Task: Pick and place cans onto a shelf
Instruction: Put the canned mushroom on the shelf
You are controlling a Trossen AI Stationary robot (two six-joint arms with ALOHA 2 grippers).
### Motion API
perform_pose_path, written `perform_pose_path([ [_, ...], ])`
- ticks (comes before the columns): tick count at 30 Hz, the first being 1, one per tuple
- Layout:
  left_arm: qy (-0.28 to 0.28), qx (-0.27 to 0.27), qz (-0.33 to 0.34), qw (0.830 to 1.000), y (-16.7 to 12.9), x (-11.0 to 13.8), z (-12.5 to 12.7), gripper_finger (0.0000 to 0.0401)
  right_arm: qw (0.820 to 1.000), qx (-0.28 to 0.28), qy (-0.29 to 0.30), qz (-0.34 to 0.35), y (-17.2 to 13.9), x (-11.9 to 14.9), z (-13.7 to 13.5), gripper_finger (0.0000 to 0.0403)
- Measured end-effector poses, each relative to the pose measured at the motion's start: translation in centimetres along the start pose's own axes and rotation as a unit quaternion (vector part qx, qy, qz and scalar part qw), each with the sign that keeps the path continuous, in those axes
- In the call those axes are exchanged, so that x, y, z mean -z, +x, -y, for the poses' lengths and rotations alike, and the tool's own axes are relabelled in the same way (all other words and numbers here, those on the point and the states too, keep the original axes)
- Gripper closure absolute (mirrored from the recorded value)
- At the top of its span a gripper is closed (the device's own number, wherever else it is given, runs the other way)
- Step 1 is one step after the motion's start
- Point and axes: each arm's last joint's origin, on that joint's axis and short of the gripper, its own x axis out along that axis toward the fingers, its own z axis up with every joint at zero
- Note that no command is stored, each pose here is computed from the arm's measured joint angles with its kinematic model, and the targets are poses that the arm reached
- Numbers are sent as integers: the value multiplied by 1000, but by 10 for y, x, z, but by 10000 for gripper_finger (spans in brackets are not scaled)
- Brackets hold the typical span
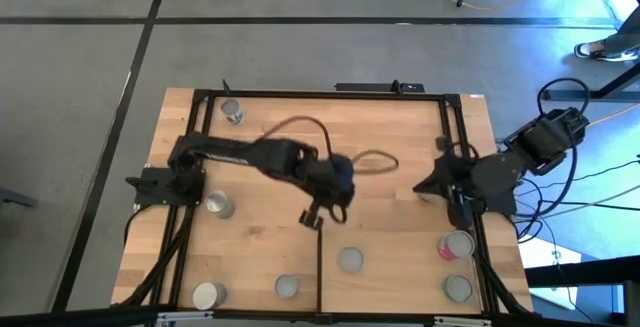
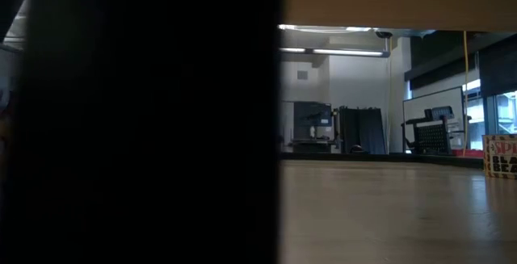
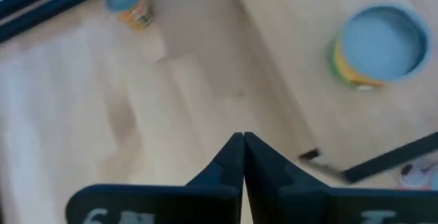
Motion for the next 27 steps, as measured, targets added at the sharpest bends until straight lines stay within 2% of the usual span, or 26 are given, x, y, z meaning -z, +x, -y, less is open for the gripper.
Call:
perform_pose_path([
  [4,-18,-18,4,1000,-19,8,-23,401,998,-25,-43,-38,20,11,-5,393],
  [8,-29,-34,8,999,-45,19,-41,401,996,-60,-48,-38,42,17,-11,393],
  [11,-36,-45,14,998,-66,27,-52,401,996,-85,-30,-12,59,17,-13,393],
  [18,-34,-34,19,999,-107,47,-62,401,994,-107,27,-9,105,12,-11,393],
  [20,-38,-19,12,999,-115,54,-63,401,992,-122,29,-20,121,8,-13,393],
  [27,-47,-16,8,999,-141,68,-60,401,978,-190,16,-86,162,9,-28,393],
])
